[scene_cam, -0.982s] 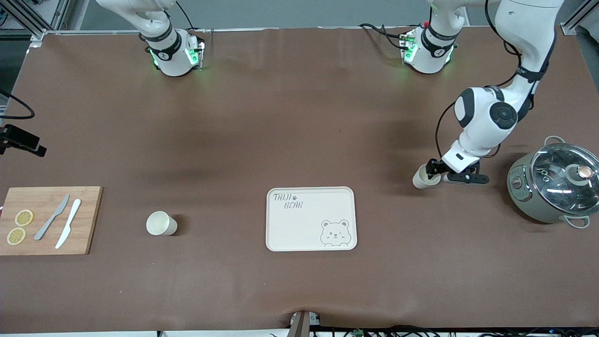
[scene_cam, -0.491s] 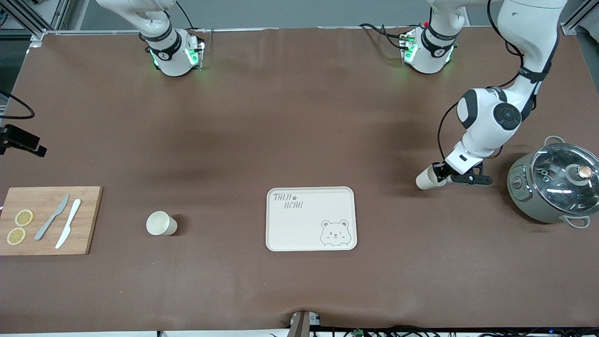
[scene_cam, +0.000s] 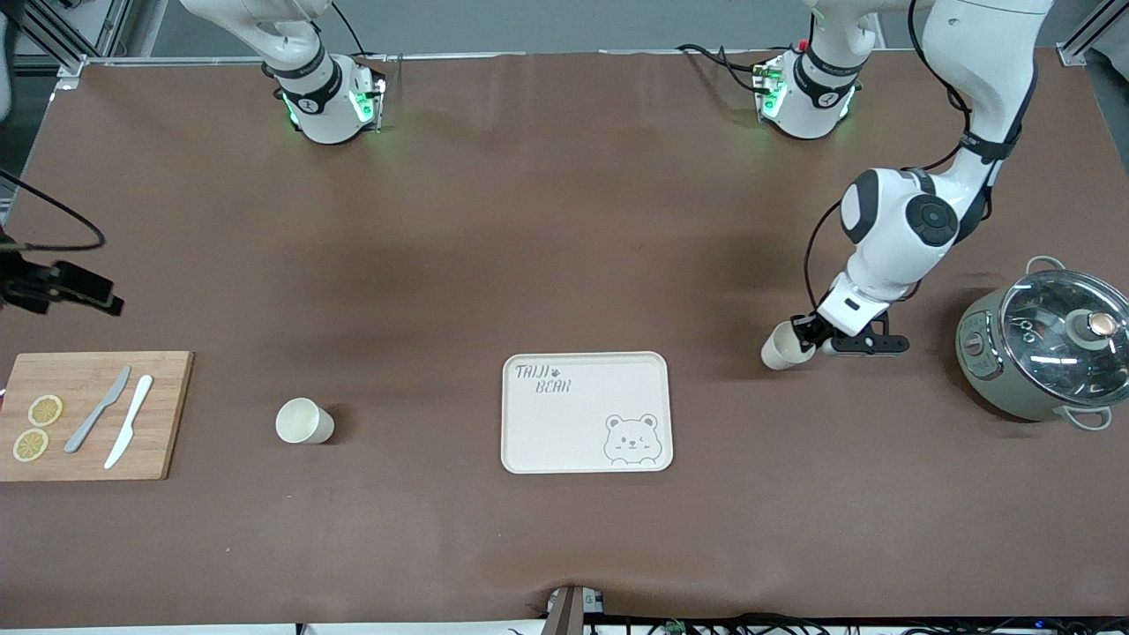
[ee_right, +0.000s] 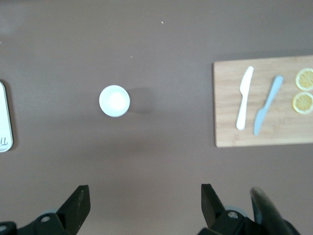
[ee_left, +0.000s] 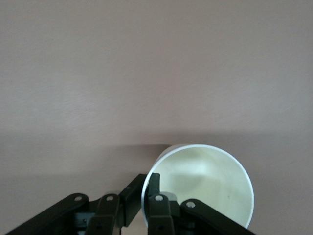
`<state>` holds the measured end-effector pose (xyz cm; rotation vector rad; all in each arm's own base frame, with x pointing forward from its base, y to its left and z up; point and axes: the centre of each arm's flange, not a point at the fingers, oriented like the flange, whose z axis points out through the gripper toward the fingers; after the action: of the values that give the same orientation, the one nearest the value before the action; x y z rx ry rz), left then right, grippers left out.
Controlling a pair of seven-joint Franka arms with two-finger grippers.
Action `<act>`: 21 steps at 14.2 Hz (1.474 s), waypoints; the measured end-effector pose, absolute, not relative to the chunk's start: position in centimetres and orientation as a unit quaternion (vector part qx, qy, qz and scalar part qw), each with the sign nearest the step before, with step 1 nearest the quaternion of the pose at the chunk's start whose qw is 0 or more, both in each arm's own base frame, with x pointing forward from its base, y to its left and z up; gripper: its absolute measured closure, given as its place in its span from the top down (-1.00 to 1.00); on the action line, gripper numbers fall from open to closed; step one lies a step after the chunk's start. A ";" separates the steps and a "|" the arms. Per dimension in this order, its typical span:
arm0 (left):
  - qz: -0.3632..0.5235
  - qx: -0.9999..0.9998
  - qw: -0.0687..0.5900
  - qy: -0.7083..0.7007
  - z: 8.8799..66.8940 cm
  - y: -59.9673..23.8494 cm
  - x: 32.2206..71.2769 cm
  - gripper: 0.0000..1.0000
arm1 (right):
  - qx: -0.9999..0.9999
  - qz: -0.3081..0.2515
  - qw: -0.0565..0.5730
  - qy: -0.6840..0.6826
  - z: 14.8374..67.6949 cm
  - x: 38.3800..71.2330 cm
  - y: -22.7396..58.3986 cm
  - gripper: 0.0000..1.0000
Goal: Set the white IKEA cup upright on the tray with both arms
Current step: 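Carry the cup to the tray while the right gripper reaches the other cup, then lower the cup onto the tray while the right gripper grasps the cup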
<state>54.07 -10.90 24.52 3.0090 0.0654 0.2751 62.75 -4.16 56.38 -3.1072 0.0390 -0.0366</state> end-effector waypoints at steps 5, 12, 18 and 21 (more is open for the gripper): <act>0.055 0.993 0.076 0.074 28.0 -18.6 57.3 -0.81 | -1.000 -0.006 0.011 -0.011 47.9 66.6 -0.9 1.00; 0.055 0.987 0.031 0.145 29.4 -29.7 59.4 -0.81 | -1.000 -0.016 0.006 -0.024 39.3 66.6 0.7 1.00; 0.049 0.982 0.040 0.175 27.5 -35.3 59.2 -0.81 | -0.999 -0.024 0.002 -0.039 33.8 66.6 2.7 1.00; 0.052 0.982 0.028 0.181 25.8 -36.8 58.7 -0.81 | -0.999 -0.022 0.000 -0.038 31.8 66.8 2.7 1.00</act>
<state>58.68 -36.78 25.83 3.0305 0.5599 0.1597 66.83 2.66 31.80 -3.1382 -0.1207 -0.0680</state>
